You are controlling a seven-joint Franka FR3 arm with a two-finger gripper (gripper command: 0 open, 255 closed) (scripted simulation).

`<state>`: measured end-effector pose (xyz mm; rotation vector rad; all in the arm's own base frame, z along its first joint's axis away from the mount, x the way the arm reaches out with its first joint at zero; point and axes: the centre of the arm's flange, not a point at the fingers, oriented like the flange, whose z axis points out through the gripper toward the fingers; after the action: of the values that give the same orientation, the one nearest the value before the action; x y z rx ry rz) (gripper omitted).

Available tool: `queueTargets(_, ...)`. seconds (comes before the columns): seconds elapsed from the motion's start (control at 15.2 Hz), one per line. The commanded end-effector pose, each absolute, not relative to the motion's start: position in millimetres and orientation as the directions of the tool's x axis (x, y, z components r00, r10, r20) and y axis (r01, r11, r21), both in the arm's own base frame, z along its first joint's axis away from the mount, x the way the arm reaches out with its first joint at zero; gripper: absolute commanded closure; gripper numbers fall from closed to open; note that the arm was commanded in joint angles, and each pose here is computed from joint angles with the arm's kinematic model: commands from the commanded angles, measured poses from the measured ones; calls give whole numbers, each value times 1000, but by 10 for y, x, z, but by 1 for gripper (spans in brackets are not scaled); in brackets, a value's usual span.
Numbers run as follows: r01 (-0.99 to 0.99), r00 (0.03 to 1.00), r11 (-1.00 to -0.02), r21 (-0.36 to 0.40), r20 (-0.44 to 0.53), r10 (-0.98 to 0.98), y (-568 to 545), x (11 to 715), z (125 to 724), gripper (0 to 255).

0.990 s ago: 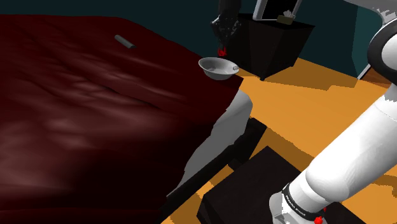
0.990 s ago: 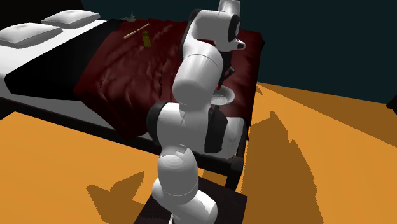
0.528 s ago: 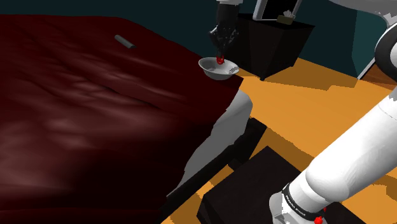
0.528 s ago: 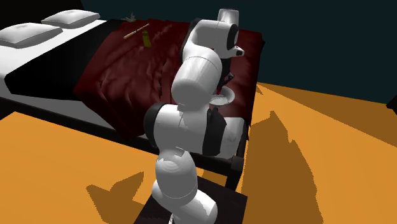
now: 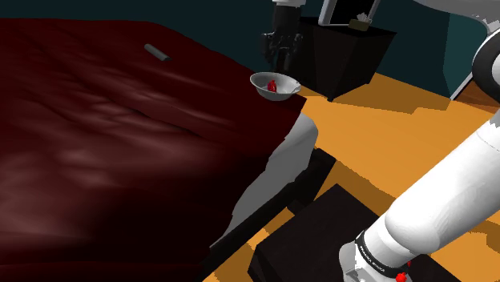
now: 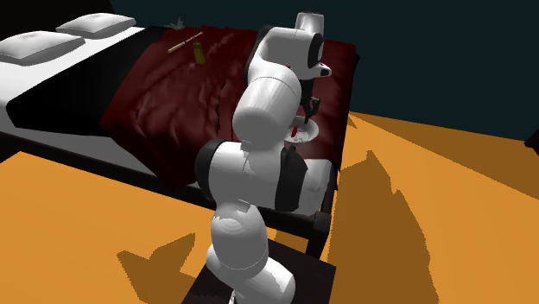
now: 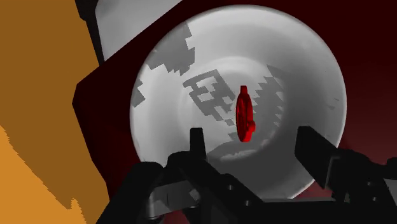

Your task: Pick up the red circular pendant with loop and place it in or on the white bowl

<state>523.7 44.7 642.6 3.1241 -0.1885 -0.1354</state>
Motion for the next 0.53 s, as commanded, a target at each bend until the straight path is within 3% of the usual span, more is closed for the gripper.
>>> queueTargets(0.0, -120, 989, -993, 14, -86, -120, 447, 5237, 6426, 0)
queueTargets(0.2, -120, 989, -993, 14, -86, -120, 447, 5237, 6426, 0)
queueTargets(0.46, -120, 989, -993, 14, -86, -120, 449, 5280, 6923, 0)
